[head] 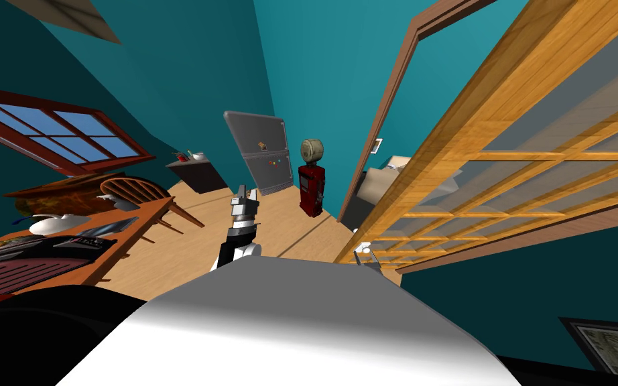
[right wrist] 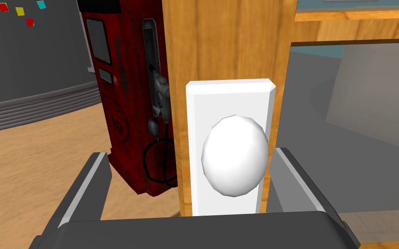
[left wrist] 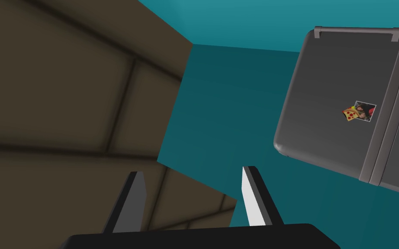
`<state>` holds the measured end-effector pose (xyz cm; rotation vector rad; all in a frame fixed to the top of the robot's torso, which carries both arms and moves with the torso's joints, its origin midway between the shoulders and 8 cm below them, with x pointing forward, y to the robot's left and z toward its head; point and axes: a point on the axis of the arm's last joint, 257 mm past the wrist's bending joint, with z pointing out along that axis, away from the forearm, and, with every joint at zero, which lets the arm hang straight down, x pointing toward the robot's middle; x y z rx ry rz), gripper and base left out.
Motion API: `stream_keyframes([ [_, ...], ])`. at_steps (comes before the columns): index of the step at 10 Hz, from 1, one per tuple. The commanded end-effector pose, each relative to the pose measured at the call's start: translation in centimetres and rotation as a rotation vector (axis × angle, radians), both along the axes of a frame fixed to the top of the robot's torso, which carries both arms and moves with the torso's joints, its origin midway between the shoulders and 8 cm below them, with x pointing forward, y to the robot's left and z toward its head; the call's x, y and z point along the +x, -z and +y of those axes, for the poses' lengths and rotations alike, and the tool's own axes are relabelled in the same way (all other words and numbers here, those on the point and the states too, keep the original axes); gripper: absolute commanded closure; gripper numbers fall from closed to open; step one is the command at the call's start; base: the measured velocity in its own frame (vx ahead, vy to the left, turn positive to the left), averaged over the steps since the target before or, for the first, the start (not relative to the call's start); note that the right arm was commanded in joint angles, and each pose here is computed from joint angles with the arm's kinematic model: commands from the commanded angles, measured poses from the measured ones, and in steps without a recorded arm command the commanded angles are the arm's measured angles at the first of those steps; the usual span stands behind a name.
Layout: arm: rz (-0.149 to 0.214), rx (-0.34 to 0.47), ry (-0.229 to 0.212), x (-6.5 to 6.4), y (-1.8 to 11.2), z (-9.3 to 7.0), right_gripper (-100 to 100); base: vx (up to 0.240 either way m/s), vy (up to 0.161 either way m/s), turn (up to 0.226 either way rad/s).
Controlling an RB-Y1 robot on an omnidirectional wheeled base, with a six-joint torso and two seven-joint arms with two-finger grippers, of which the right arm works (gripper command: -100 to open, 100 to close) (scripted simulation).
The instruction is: Pull the door open
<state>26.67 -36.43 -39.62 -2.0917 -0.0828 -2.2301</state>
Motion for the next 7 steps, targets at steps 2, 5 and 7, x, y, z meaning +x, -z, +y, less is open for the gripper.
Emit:
stream_keyframes([
  [2, 0.015, 0.041, -0.038, -0.6, 0.7, 3.1, 100, 0.005, -0.004, 0.008],
  [5, 0.008, 0.021, 0.052, -1.4, 0.4, -0.2, 100, 0.006, 0.050, 0.138],
  [7, 0.008, 0.021, 0.052, -1.4, 0.4, -0.2, 100, 0.014, 0.020, -0.002],
])
